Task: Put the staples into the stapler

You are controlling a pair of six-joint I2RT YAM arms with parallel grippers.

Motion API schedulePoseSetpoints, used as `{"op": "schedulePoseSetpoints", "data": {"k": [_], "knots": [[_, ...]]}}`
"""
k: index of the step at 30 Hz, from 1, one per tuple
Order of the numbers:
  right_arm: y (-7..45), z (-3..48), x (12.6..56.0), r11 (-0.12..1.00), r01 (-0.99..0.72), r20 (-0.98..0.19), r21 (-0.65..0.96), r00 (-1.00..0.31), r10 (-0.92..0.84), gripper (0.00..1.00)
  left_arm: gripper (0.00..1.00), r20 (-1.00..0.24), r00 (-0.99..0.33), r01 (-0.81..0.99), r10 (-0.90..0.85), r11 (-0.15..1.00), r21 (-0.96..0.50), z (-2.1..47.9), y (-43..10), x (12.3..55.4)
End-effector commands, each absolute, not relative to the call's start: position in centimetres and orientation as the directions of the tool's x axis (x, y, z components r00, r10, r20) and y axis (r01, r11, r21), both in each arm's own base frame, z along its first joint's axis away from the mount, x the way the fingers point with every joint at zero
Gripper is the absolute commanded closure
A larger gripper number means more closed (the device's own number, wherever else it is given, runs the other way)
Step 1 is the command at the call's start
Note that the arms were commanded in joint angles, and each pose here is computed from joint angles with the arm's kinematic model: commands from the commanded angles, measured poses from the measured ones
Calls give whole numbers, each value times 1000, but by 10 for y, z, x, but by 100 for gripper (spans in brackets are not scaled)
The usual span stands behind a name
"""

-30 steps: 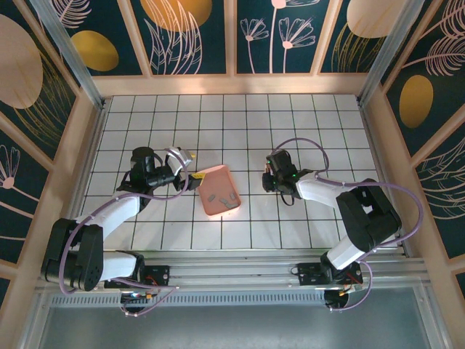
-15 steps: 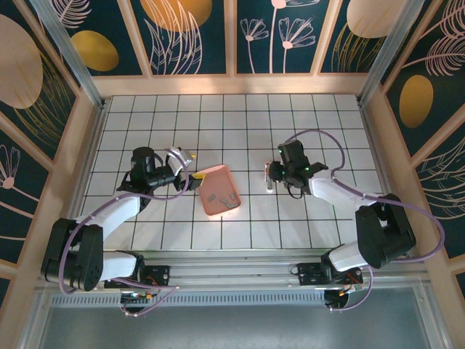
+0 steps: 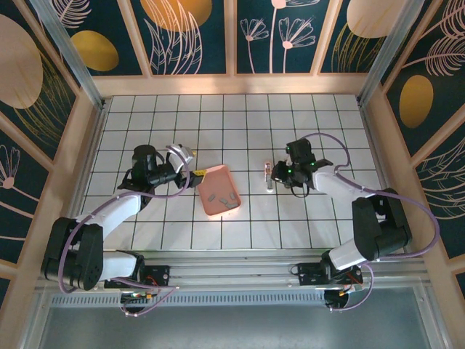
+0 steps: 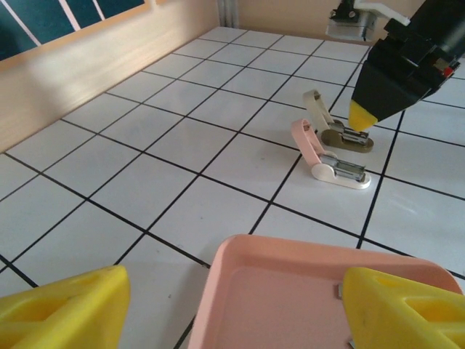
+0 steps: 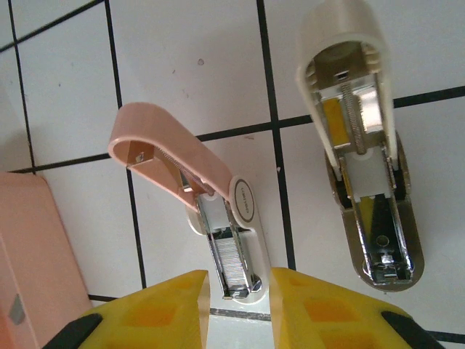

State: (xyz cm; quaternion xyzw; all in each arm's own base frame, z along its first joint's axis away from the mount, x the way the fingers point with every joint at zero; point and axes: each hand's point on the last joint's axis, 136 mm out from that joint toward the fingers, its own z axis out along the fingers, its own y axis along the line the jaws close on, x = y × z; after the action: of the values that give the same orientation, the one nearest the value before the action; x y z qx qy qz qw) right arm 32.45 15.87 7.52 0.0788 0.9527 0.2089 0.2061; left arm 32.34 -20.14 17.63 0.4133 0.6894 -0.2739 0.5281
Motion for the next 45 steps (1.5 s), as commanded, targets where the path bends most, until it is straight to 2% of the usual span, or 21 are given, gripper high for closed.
{"op": "schedulePoseSetpoints", "data": {"k": [1, 8, 22, 36, 45], "knots": [[165, 83, 322, 856, 86, -302, 510, -914, 271, 72, 24, -951, -122, 846, 283, 531, 50, 180, -202, 330], [170, 71, 324, 847, 125, -211, 517, -940, 268, 73, 23, -938, -150, 828, 311, 558, 52, 173, -197, 335], [170, 43, 321, 879, 161, -135, 448, -960, 244, 76, 23, -929, -179, 830, 324, 556, 34, 163, -199, 336], [172, 29, 321, 891, 154, -111, 427, -969, 221, 75, 23, -926, -182, 830, 330, 557, 35, 160, -198, 336], [174, 44, 331, 898, 122, -162, 423, -965, 207, 73, 23, -920, -187, 827, 345, 561, 42, 156, -197, 337]]}}
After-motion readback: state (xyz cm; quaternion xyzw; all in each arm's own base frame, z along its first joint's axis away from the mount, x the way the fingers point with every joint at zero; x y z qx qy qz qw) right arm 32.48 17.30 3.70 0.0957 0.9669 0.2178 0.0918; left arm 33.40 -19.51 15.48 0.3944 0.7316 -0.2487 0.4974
